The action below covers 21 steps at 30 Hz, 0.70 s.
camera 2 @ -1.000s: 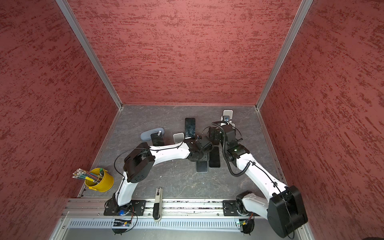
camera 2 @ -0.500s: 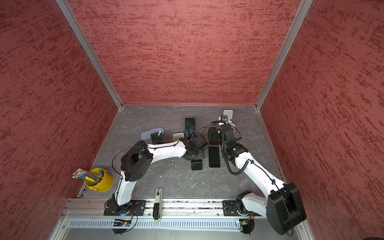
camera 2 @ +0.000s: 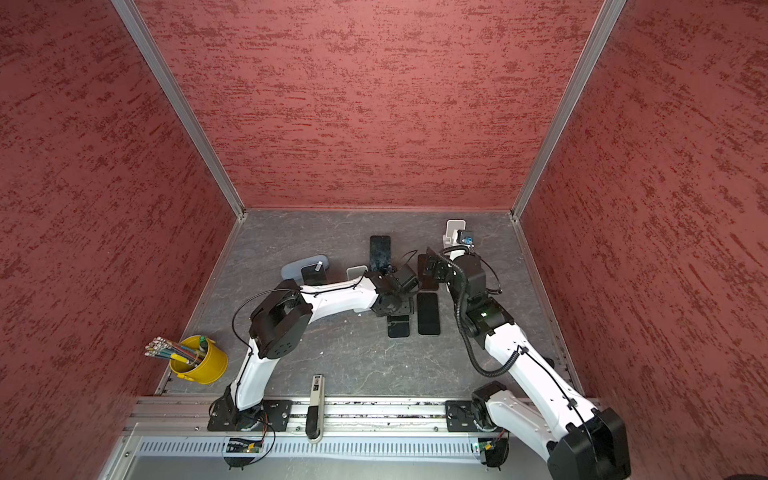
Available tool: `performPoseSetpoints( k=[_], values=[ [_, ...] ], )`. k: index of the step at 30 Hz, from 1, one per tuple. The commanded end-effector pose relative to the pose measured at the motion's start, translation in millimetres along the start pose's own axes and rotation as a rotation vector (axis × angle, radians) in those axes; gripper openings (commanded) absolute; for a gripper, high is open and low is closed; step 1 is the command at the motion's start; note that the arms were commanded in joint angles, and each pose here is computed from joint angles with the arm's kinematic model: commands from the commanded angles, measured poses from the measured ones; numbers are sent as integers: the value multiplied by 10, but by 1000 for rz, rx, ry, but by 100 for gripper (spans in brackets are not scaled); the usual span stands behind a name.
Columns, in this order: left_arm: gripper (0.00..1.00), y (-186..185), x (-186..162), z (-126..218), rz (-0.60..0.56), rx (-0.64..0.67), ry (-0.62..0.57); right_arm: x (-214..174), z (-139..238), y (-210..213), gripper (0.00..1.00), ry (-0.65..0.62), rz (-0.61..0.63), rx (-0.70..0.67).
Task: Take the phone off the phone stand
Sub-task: 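Carry the held phone down beside the laid phones with the left gripper, then lay the phone flat on the table and open the left gripper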
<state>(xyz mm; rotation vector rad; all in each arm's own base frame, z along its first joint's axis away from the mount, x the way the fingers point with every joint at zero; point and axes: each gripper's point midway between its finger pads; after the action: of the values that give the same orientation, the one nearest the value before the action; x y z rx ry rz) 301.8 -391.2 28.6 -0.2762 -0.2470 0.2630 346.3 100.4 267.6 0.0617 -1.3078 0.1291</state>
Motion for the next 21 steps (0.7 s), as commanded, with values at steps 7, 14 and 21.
performPoseSetpoints(
  k=[7, 14, 21],
  values=[
    [75, 227, -123, -217, 5, 79, 83, 25, -25, 29, 99, -24, -30, 7],
    [78, 231, -100, -224, -4, 85, 71, 4, -36, 30, 99, -17, -27, 4],
    [79, 272, -111, -269, -8, 99, 67, 3, -31, 21, 99, -19, -24, 0]
  ],
)
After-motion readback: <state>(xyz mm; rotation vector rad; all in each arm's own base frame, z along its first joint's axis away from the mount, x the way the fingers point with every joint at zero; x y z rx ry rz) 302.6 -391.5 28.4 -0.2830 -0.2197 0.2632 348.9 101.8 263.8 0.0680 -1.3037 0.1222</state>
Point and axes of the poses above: each gripper's point midway between its finger pads, its own z axis back along the fingers, its own y axis along the line the jaws close on, x = y × z, and after that the axes turned 14 degrees about z, right-handed
